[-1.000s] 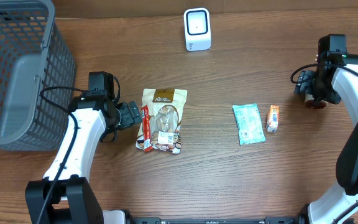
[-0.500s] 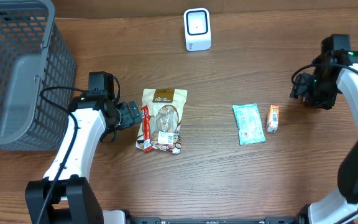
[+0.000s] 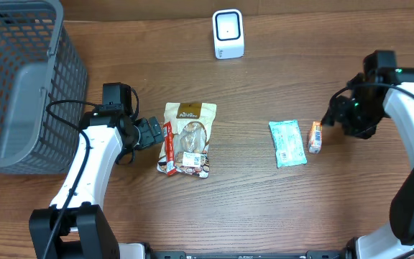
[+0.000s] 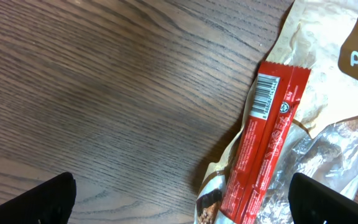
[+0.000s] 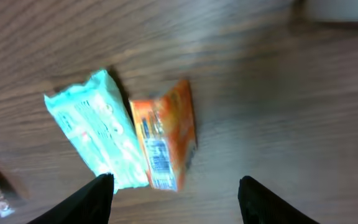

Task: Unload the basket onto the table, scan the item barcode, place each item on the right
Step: 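Move the right gripper left over the small orange box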

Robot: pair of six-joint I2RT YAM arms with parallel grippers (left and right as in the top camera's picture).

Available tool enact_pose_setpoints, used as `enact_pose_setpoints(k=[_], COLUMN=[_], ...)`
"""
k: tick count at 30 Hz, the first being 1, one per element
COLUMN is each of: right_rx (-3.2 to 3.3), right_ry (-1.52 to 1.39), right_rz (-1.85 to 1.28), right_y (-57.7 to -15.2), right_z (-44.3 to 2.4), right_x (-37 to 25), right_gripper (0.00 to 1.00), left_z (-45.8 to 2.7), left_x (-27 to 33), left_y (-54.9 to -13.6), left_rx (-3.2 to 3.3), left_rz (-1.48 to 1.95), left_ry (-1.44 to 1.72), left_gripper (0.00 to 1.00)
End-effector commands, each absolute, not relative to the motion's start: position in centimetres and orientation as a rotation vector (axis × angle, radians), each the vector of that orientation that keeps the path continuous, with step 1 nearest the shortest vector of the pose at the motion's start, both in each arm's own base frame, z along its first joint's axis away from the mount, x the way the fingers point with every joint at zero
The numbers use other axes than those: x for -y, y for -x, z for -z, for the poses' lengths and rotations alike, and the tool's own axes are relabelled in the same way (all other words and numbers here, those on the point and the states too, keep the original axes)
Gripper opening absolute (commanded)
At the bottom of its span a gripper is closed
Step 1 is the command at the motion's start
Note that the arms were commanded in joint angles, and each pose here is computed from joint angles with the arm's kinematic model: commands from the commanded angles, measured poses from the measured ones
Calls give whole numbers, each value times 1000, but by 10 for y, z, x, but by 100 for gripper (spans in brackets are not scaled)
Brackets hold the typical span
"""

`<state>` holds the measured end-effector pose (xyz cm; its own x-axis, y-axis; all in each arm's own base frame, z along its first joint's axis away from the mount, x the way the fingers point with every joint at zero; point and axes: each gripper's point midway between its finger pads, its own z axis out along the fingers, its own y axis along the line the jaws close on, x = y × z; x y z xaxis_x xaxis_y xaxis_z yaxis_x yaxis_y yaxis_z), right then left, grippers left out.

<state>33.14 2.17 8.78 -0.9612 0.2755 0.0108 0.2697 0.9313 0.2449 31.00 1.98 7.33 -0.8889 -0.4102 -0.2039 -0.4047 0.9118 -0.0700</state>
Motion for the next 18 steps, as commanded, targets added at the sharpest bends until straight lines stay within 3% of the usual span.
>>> enact_pose_setpoints(k=[1,9,18], right_rx=[-3062,-3053,-3033], right_ry=[-325,-160,-116], right_rz=[-405,-149,-130], right_y=[-328,-324,-327], right_z=[-74,-41,-36], right_x=[-43,-53,-59], right_gripper=[66,68,40], left_z=[-79,-79,-79], left_x=[-20,-20,-20], left_y=[-315,-314,-314], left_rx=[-2840,-2840,-2841], left_rz=[40,40,40], left_ry=[617,618,617], left_gripper=[100,100,100])
